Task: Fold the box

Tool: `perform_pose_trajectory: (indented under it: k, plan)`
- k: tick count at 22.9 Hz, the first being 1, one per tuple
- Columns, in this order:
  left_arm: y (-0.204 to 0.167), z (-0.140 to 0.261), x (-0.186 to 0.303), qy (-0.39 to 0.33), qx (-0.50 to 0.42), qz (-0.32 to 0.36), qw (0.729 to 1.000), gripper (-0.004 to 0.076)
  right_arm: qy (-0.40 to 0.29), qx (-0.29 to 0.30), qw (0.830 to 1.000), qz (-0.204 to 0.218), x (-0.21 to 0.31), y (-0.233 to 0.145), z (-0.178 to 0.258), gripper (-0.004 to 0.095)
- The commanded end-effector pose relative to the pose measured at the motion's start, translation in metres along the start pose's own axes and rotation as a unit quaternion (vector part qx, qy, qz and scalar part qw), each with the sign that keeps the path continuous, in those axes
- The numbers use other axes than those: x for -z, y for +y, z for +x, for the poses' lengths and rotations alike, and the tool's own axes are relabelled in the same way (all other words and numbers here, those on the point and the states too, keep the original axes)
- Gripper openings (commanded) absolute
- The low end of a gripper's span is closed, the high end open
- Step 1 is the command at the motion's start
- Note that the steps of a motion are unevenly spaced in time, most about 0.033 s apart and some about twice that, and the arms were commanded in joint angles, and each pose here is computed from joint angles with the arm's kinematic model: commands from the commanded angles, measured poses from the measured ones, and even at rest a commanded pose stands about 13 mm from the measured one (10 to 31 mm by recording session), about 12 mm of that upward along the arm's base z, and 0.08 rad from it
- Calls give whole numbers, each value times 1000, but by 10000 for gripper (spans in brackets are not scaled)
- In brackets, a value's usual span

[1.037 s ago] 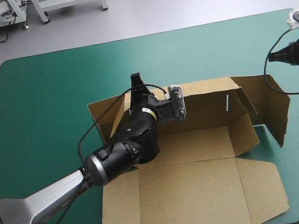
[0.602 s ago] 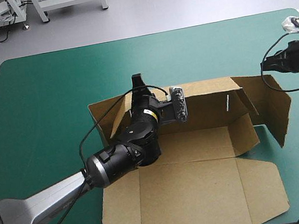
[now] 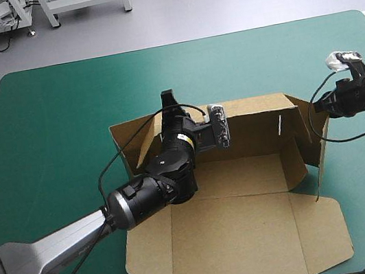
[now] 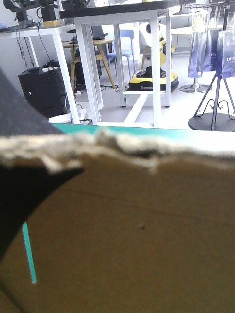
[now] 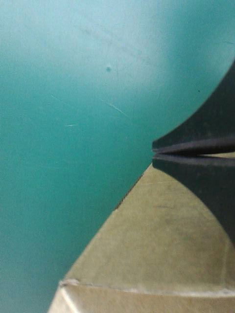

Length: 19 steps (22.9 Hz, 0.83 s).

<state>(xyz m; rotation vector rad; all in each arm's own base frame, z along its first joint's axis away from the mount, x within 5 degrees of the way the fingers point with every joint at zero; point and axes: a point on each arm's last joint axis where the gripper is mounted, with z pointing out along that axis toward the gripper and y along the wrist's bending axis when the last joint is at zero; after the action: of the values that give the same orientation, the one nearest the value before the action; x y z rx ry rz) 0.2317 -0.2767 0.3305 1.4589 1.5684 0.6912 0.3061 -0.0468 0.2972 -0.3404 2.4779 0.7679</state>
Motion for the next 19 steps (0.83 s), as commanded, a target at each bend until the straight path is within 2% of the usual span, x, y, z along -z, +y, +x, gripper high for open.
perform_pose_trajectory:
  k: [1,5,19]
  plan:
    - [21,-1,17,-26,22,-38,999,-6,-36,32,999,-16,22,29,-2,-25]
    - [22,1,17,-15,21,-41,999,-6,-37,64,997,16,39,50,10,-24]
    - [22,1,17,-13,20,-42,999,-6,-33,82,996,33,28,45,28,-15]
